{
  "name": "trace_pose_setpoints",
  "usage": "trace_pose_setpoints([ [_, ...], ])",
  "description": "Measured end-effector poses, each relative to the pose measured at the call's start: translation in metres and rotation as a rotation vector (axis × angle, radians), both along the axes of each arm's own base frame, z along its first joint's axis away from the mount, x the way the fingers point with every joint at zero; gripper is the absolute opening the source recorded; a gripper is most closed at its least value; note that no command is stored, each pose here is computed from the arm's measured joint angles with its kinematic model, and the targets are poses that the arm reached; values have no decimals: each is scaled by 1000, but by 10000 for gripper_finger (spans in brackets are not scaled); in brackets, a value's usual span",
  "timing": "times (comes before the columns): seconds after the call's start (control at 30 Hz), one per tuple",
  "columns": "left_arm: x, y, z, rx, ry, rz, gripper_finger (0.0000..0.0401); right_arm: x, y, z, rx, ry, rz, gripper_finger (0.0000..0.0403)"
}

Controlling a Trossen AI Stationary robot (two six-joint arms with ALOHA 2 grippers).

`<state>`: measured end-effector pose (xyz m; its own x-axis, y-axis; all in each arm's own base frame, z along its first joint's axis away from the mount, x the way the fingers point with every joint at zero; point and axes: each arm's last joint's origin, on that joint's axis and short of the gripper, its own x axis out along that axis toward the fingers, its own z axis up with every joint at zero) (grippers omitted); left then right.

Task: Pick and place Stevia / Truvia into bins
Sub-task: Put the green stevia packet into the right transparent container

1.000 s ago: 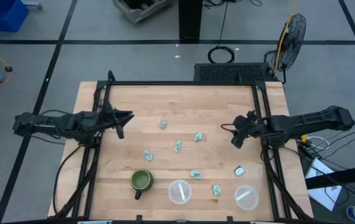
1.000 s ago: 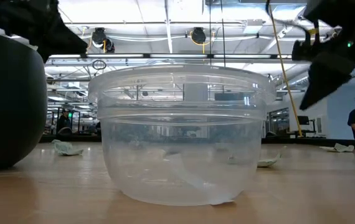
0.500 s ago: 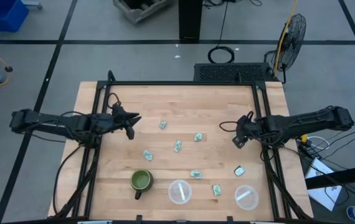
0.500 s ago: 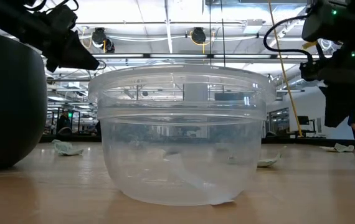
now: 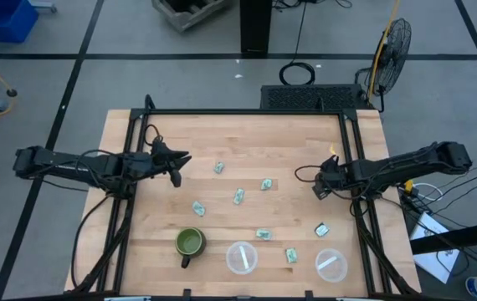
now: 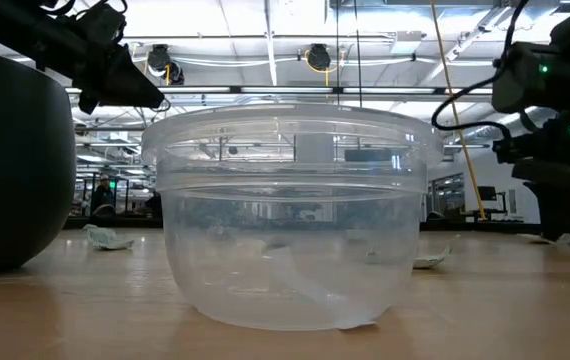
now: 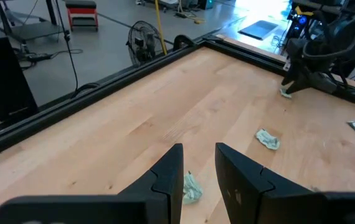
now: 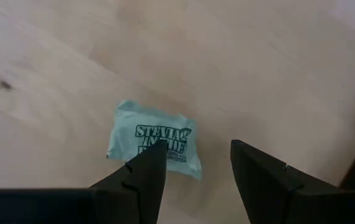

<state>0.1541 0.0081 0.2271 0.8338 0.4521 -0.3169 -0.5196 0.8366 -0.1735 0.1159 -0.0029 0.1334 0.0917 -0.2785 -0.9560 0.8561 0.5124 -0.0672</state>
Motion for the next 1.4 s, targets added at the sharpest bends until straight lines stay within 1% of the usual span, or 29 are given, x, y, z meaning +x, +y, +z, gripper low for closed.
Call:
trace_pose_setpoints([
  [0.3, 0, 0, 0, -3, 0, -3, 97, 6, 0, 0, -25, -55, 23, 171],
  [0.47, 0, 0, 0, -3, 3, -3, 97, 6, 0, 1, -30, -51, 53, 171],
  [0.63, 0, 0, -1, -3, 5, -3, 97, 9, -2, 2, -92, -67, 92, 171],
  [0.77, 0, 0, -1, -3, 5, -3, 97, 11, -1, 2, -83, -87, 96, 168],
  [0.93, 0, 0, -1, -2, 8, -2, 97, 12, -2, 2, -85, -96, 82, 144],
  [1.23, 0, 0, -1, -2, 14, -2, 97, 10, -2, 2, -84, -90, 57, 75],
  [1.4, 0, 0, -1, -6, 12, -5, 97, 10, -2, 1, -83, -94, 56, 45],
])
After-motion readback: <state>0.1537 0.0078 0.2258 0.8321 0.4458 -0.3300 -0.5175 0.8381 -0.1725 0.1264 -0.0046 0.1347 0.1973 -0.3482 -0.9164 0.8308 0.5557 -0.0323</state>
